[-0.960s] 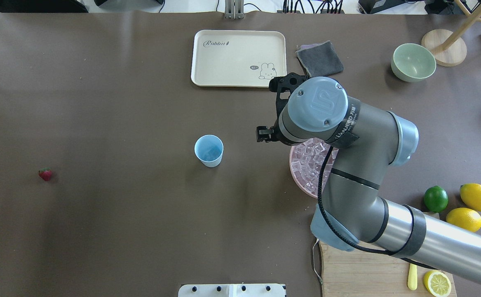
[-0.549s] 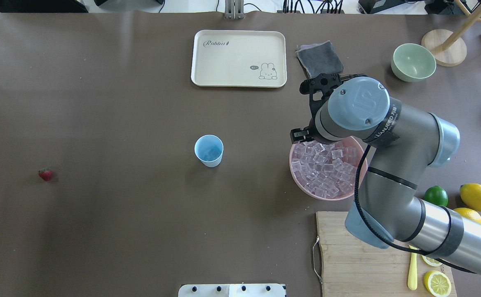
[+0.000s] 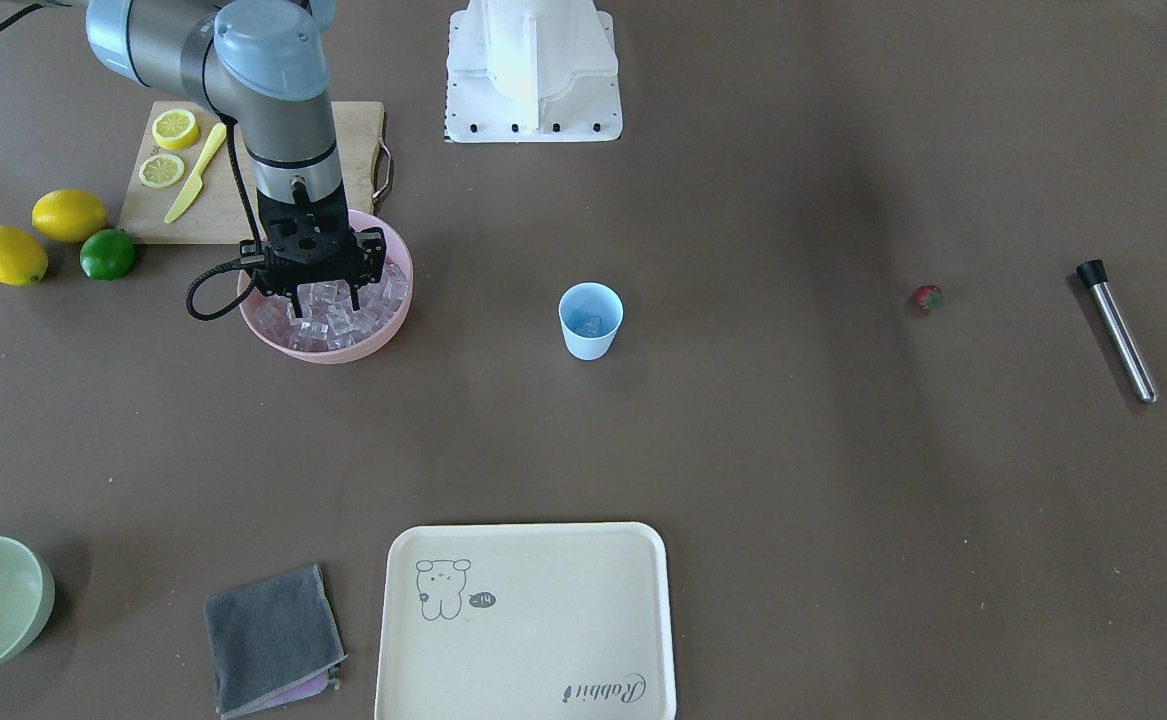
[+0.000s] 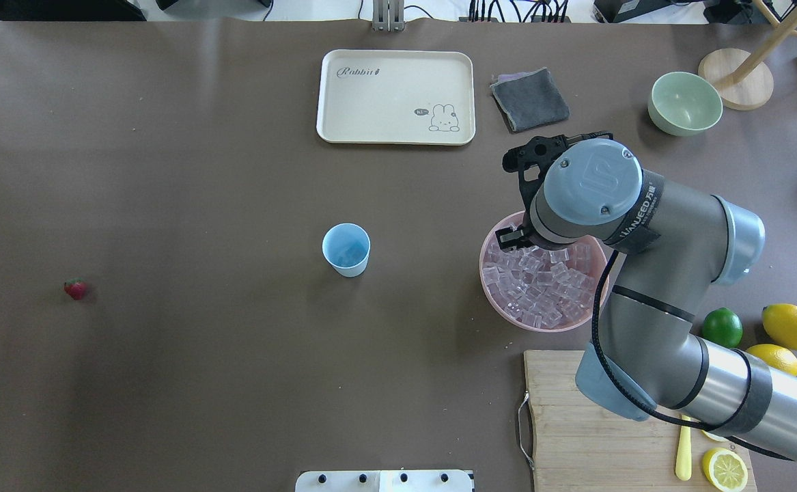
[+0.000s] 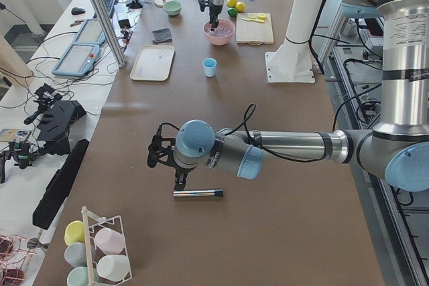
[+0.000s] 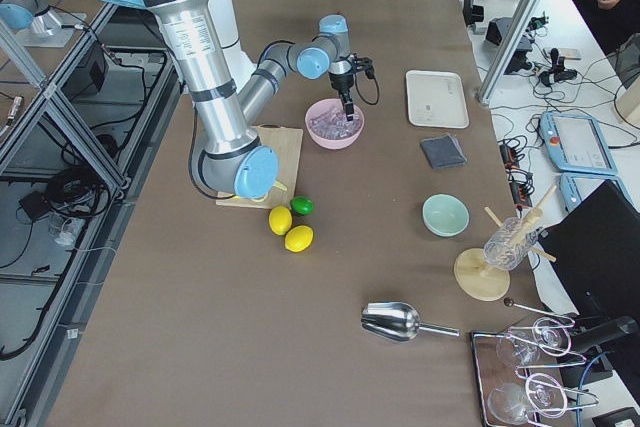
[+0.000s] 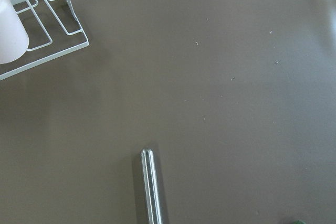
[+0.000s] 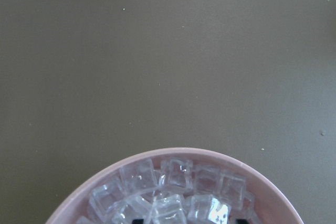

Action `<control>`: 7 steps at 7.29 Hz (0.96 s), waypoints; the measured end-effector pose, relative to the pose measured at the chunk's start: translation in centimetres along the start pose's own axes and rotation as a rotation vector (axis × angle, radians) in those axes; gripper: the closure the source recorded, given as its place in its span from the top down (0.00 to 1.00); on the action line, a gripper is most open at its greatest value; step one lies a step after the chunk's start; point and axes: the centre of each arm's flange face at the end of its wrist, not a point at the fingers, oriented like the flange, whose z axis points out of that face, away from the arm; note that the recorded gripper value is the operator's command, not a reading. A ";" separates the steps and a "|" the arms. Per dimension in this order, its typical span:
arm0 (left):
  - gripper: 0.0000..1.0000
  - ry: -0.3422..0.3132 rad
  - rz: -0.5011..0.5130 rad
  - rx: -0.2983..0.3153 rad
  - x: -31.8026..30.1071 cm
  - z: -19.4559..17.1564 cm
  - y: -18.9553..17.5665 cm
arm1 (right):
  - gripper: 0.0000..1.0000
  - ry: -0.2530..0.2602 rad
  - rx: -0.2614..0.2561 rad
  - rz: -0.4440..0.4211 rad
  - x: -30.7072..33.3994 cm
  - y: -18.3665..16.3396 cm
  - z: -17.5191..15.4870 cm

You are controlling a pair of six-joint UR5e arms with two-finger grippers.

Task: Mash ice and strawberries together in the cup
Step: 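Dip the scoop into the ice cubes and lift a cube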

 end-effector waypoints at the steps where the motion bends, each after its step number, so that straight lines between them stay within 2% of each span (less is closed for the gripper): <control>1: 0.99 0.000 -0.001 0.000 0.0 0.0 0.0 | 0.47 -0.001 -0.004 -0.007 -0.5 0.3 0.2; 5: 0.99 0.000 -0.004 -0.002 -0.2 0.1 0.1 | 0.45 0.022 -0.017 -0.019 -1.1 0.3 1.7; 7: 0.99 0.000 -0.004 -0.002 -0.2 0.1 0.1 | 0.37 0.026 -0.018 -0.021 -1.3 0.1 2.0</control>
